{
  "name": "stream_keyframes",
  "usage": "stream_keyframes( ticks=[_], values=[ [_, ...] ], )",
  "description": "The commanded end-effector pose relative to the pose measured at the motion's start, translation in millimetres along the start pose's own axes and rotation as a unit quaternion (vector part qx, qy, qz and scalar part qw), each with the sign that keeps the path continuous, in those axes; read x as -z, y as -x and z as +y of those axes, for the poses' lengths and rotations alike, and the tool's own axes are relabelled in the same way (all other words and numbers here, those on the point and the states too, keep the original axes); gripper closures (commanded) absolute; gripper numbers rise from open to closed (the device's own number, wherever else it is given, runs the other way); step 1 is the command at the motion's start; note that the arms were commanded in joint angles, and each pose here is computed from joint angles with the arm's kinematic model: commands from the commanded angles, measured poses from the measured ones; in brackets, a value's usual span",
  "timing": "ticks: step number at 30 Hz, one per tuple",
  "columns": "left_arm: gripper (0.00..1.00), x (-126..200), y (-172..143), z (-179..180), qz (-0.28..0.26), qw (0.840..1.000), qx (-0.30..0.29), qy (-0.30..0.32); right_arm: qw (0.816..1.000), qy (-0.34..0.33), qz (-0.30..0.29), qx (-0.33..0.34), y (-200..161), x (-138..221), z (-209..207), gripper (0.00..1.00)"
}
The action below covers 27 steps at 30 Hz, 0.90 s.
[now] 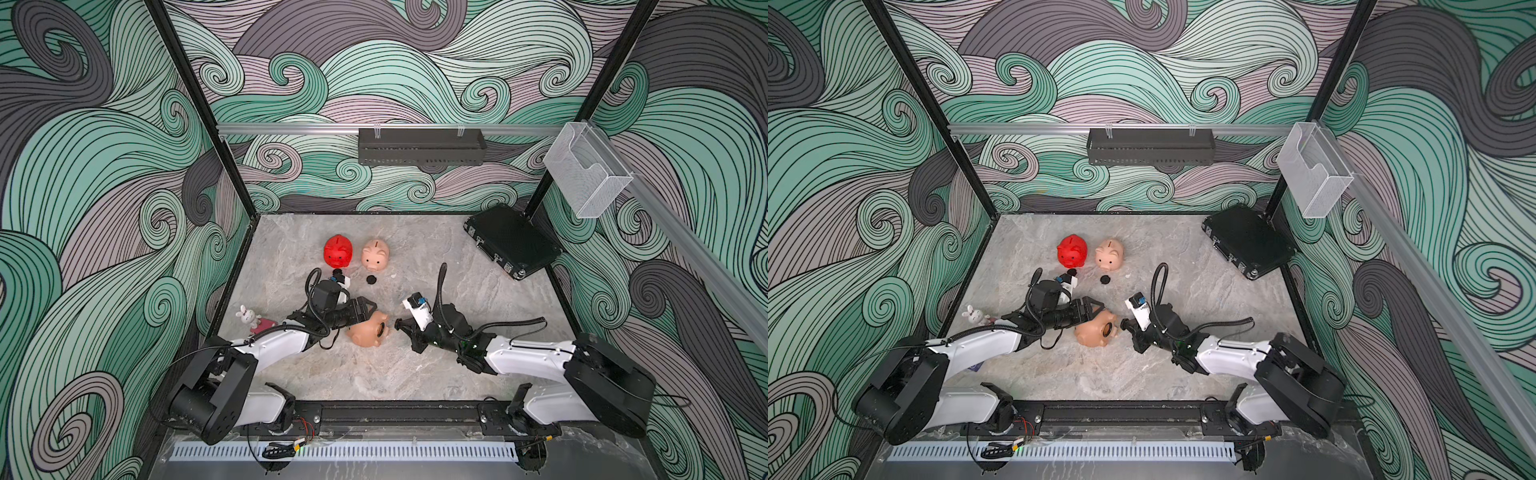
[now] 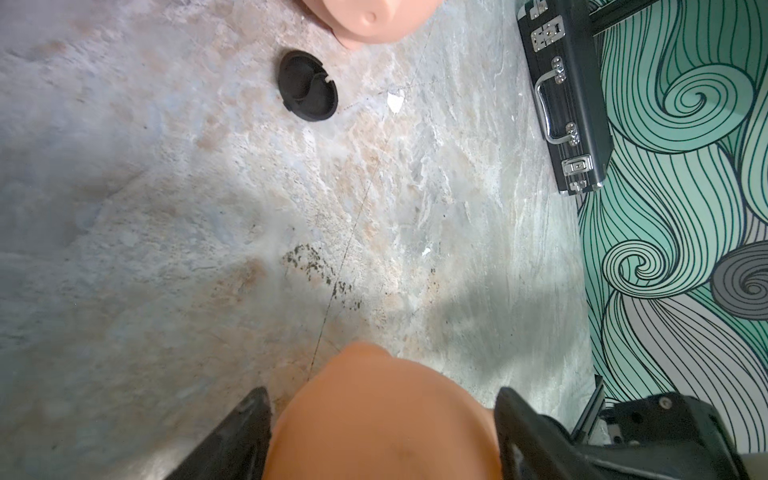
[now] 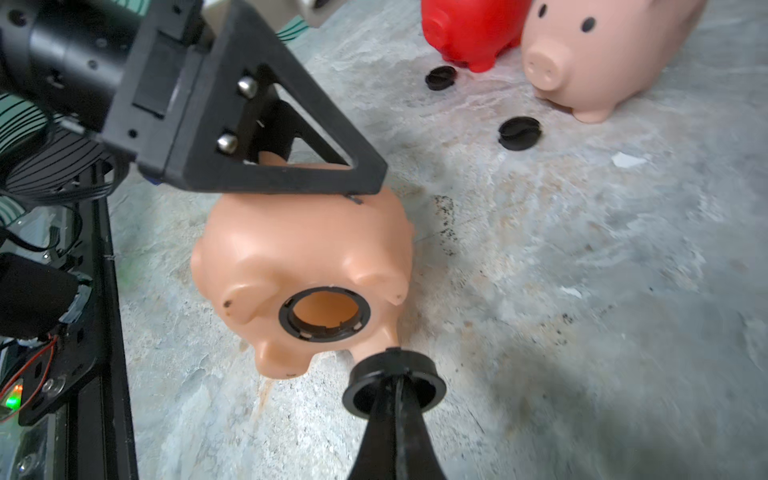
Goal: Open piggy banks
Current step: Open the lid on the piggy bank, then place the lid at the center of the board.
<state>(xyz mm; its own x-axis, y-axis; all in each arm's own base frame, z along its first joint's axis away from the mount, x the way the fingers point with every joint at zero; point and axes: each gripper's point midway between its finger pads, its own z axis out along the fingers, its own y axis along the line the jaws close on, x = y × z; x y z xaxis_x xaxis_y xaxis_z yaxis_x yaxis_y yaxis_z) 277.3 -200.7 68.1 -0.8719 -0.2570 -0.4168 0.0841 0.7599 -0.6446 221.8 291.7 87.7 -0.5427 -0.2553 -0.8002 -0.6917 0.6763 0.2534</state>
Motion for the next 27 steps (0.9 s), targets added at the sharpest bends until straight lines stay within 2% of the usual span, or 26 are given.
stream_keyframes(
  ticks=[1,5,9,22,27],
  values=[
    [0.20,4.6,-51.2,55.7,0.084,0.990,0.014,0.112,0.978,-0.152,0.112,-0.094,-42.1,24.8,-46.0,1.00],
    [0.20,6.0,-48.0,50.5,0.080,0.991,0.011,0.108,0.955,-0.189,0.205,-0.097,-58.0,42.4,-49.3,1.00],
    [0.20,7.1,-43.8,46.8,0.073,0.991,0.010,0.109,0.937,-0.205,0.264,-0.100,-67.5,48.8,-48.8,1.00],
    [0.19,5.4,-39.8,37.3,0.068,0.992,0.003,0.103,0.906,-0.212,0.354,-0.094,-96.7,37.9,-49.7,1.00],
    [0.19,5.1,-38.3,33.5,0.067,0.993,0.002,0.099,0.908,-0.214,0.349,-0.092,-93.9,38.0,-50.4,0.88]
  ],
)
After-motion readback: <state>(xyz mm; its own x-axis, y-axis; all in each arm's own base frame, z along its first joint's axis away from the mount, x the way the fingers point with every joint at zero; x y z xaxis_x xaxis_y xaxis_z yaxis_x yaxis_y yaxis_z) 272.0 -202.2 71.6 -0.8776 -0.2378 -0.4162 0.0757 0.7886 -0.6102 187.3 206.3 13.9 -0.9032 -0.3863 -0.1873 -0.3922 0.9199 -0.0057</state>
